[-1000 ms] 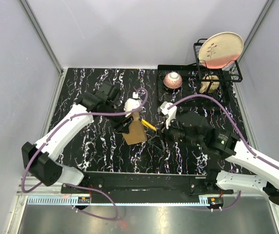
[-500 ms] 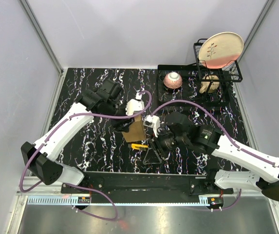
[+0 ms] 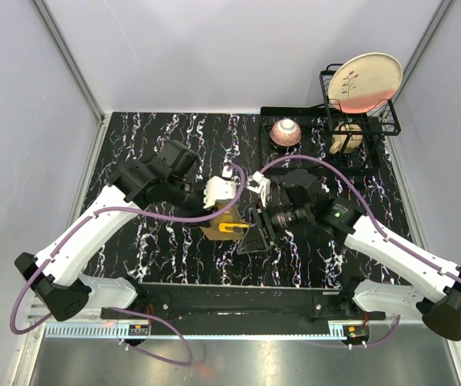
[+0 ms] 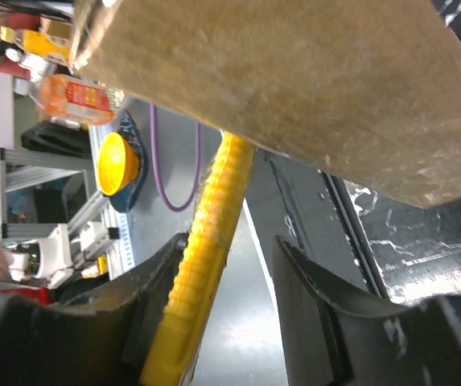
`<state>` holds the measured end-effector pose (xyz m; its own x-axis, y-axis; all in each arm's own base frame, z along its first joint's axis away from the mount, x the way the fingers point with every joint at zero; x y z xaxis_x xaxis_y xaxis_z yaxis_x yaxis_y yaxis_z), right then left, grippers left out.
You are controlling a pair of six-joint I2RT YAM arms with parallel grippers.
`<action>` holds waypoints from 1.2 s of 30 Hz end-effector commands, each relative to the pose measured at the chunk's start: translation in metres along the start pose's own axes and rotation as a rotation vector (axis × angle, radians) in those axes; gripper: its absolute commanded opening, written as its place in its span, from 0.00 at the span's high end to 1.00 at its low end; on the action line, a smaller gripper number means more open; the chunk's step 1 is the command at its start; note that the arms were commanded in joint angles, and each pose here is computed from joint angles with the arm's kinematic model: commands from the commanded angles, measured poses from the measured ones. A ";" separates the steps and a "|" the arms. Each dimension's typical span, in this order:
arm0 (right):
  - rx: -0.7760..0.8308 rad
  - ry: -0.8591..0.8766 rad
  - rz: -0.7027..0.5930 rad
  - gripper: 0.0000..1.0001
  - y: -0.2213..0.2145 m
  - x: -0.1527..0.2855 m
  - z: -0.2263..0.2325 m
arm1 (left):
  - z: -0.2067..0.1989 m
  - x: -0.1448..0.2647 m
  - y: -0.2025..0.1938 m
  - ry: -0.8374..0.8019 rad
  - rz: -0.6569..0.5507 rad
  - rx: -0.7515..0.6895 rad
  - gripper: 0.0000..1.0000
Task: Unpack the express box
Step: Cut the express box.
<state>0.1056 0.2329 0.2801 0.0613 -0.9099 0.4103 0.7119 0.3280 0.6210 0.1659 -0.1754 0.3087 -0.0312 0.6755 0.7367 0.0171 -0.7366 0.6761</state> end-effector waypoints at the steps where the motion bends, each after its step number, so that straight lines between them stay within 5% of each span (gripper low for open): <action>1: 0.013 0.100 -0.045 1.00 0.014 -0.003 0.005 | -0.004 0.002 0.010 0.014 -0.060 -0.051 0.88; 17: 0.113 -0.180 -0.408 1.00 0.049 0.023 -0.003 | -0.007 -0.005 0.009 0.021 -0.045 -0.009 0.89; 26: 0.105 -0.199 -0.441 1.00 0.048 0.023 -0.007 | -0.003 -0.007 0.013 0.019 -0.052 0.053 0.91; 36: 0.197 -0.261 -0.491 1.00 0.065 0.045 0.009 | 0.037 -0.029 -0.014 -0.245 -0.190 0.419 0.93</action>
<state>0.1424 0.2225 0.3038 -0.3523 -0.8904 0.2881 0.5952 0.0243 0.8032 0.1883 -0.1793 0.2791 0.0599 0.7001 0.7115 0.3113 -0.6904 0.6531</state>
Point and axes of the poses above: each gripper's point midway between its finger pads, its own x axis back along the fingers, its own z axis along the line the jaws close on, y = z × x, the point moved 8 cm from there along x, back along the fingers, and after that the axes turned 1 degree about x, right-handed, at the moved point
